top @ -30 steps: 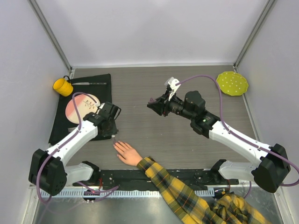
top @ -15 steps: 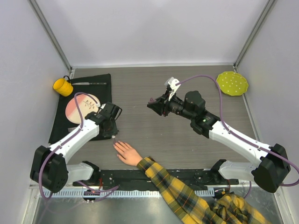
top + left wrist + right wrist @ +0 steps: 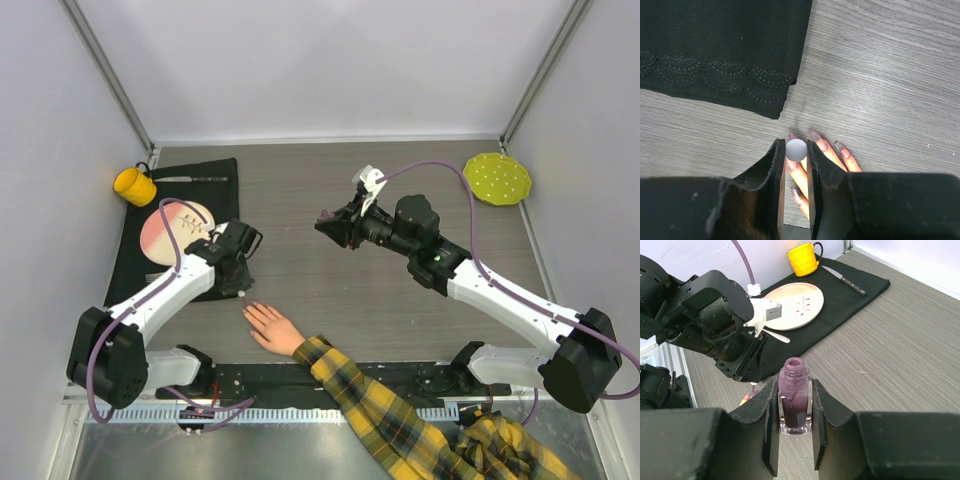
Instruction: Paint the nails
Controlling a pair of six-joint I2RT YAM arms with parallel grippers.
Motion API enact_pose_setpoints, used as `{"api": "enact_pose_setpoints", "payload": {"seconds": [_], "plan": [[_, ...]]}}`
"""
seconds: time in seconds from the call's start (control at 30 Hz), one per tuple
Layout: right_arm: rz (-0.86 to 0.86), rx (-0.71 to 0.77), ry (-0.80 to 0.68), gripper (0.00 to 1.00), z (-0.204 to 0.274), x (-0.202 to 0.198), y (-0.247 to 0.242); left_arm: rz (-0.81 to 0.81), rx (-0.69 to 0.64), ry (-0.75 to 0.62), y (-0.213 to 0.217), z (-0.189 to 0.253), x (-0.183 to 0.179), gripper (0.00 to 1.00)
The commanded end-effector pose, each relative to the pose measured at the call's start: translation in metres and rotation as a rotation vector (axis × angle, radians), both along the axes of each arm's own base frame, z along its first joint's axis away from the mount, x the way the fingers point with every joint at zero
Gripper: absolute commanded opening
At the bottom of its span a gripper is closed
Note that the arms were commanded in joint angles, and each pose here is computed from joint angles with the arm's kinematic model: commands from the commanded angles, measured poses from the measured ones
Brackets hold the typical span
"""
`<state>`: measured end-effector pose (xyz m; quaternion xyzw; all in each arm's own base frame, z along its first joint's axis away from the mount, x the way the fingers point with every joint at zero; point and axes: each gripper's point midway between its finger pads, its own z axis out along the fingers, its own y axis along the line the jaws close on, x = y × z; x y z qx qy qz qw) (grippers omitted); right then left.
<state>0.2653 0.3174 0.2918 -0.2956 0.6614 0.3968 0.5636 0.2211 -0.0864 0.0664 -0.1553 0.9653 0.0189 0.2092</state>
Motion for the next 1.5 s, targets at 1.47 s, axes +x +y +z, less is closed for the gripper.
{"api": "enact_pose_setpoints", "payload": {"seconds": [1.47], "plan": [[0.002, 0.063, -0.073, 0.01, 0.030, 0.002, 0.000, 0.027, 0.034, -0.006, 0.006, -0.014, 0.006, 0.00]]}}
